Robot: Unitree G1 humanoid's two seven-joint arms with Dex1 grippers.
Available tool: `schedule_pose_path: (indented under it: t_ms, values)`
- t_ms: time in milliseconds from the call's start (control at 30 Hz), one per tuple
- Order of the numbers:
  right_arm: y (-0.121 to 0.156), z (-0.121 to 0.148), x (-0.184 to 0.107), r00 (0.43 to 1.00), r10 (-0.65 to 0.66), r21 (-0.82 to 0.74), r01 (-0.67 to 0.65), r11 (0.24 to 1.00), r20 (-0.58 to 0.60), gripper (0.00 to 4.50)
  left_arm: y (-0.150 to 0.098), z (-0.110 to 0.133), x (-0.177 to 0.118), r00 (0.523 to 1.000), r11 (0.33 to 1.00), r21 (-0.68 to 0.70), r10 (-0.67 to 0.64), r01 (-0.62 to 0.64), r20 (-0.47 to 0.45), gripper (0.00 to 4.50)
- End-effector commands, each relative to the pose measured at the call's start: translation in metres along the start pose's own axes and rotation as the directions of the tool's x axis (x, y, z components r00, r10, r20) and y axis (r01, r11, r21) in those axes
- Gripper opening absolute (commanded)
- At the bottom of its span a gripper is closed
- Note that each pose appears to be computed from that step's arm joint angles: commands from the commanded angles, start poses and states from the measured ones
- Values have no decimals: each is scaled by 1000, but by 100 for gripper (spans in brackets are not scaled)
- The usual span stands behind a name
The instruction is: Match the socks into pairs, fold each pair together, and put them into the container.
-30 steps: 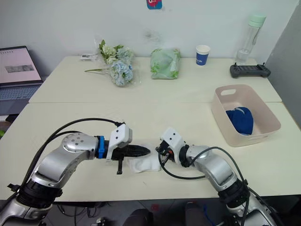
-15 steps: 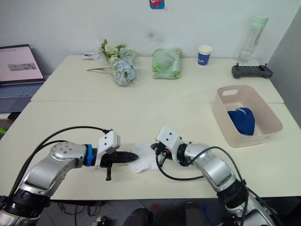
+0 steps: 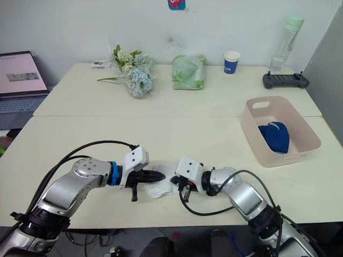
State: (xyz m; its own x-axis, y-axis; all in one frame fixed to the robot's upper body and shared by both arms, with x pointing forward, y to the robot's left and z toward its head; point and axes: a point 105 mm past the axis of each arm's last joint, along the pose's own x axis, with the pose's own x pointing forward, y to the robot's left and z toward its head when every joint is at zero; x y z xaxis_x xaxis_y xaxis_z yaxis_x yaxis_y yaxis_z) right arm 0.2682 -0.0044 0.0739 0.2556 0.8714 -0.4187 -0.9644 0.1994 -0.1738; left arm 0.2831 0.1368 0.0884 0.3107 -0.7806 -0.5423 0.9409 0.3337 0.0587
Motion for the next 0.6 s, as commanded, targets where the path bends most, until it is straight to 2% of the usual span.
schedule_pose_path:
  t_ms: [33, 133, 233, 300, 367, 500, 600]
  values:
    - [7, -5, -11, 999, 34, -43, -35, 998, -19, 4, 18, -16, -7, 993, 994, 19, 107, -106, -52, 0]
    - [11, -10, -22, 999, 41, -31, -42, 999, -21, 4, 23, -15, -14, 991, 991, 29, 130, -129, -41, 0]
    - [9, -1, -30, 1000, 16, -40, -15, 999, 22, 4, 11, 3, -15, 996, 995, 73, 69, -73, 50, 0]
    - [-2, 9, -34, 995, -58, -19, 60, 998, 75, 4, 8, 21, -16, 991, 994, 84, 67, -77, 112, 0]
    - [-14, 19, -41, 983, -136, 8, 136, 991, 126, 4, 4, 33, -17, 990, 990, 128, 46, -63, 133, 0]
    - [-29, 27, -48, 954, -246, 99, 232, 968, 174, 4, -3, 35, -17, 993, 989, 146, 10, -27, 116, 0]
    - [-36, 11, -53, 955, -288, 151, 274, 950, 75, 4, -2, 2, -17, 1000, 986, 170, 7, -4, -18, 0]
